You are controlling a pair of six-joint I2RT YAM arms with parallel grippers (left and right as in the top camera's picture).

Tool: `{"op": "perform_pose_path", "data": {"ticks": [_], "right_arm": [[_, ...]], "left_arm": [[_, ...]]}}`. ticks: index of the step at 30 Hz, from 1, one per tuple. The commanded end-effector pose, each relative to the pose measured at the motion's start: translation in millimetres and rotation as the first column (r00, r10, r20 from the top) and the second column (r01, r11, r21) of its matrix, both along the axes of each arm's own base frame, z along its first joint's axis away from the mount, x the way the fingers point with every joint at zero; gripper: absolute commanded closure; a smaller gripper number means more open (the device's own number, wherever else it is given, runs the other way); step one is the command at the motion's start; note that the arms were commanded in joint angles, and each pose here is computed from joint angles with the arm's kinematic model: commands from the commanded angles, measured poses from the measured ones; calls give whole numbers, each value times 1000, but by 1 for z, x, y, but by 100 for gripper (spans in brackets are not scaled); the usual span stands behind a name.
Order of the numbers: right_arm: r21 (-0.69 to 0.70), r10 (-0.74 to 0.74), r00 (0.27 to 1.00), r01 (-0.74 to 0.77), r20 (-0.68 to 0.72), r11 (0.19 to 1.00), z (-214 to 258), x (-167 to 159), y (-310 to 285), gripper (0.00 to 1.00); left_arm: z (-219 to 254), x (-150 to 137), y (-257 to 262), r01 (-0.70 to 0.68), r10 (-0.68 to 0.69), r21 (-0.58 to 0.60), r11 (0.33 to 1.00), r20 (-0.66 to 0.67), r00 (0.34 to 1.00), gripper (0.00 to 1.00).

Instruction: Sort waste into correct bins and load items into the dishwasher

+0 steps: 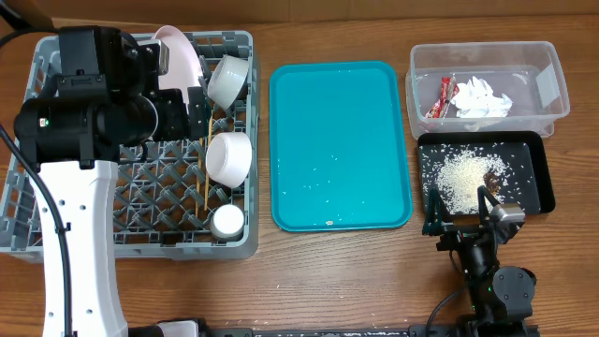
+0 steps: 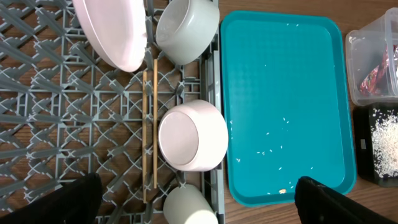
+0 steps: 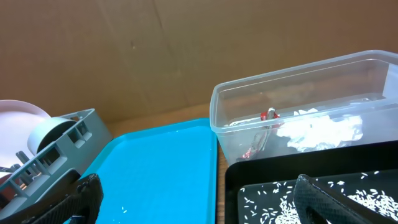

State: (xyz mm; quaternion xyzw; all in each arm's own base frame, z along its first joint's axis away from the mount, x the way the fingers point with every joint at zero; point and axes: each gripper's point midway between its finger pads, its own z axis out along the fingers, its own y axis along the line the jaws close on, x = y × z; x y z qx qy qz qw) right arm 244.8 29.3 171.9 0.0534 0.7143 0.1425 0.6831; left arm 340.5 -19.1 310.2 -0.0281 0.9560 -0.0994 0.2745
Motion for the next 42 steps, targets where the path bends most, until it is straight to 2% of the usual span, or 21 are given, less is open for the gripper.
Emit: {"op": "perform_pose_path", "data": {"ticks": [1, 25, 29, 31, 37, 42], "right_arm": [[3, 1, 1000, -1, 3, 1000, -2, 0, 0, 0], [3, -2, 1000, 2, 4, 1000, -2, 0, 0, 0], [3, -2, 1000, 2, 4, 1000, -2, 0, 0, 0], [3, -2, 1000, 2, 4, 1000, -2, 0, 0, 1], [3, -2, 1000, 2, 4, 1000, -2, 0, 0, 0], [3, -2, 1000, 2, 4, 1000, -2, 0, 0, 0]], "left_arm": [[1, 0, -1, -2, 2, -9, 1000, 2, 1000, 0], [1, 0, -1, -2, 2, -9, 1000, 1, 1000, 0], [9, -5, -1, 1, -1, -4, 1000, 27, 1000, 0], [14, -13, 5, -2, 1, 36, 999, 39, 999, 0], [53, -37, 8, 2, -21, 90, 996, 210, 978, 0], [79, -53, 18, 3, -90, 194, 981, 443, 892, 0]]}}
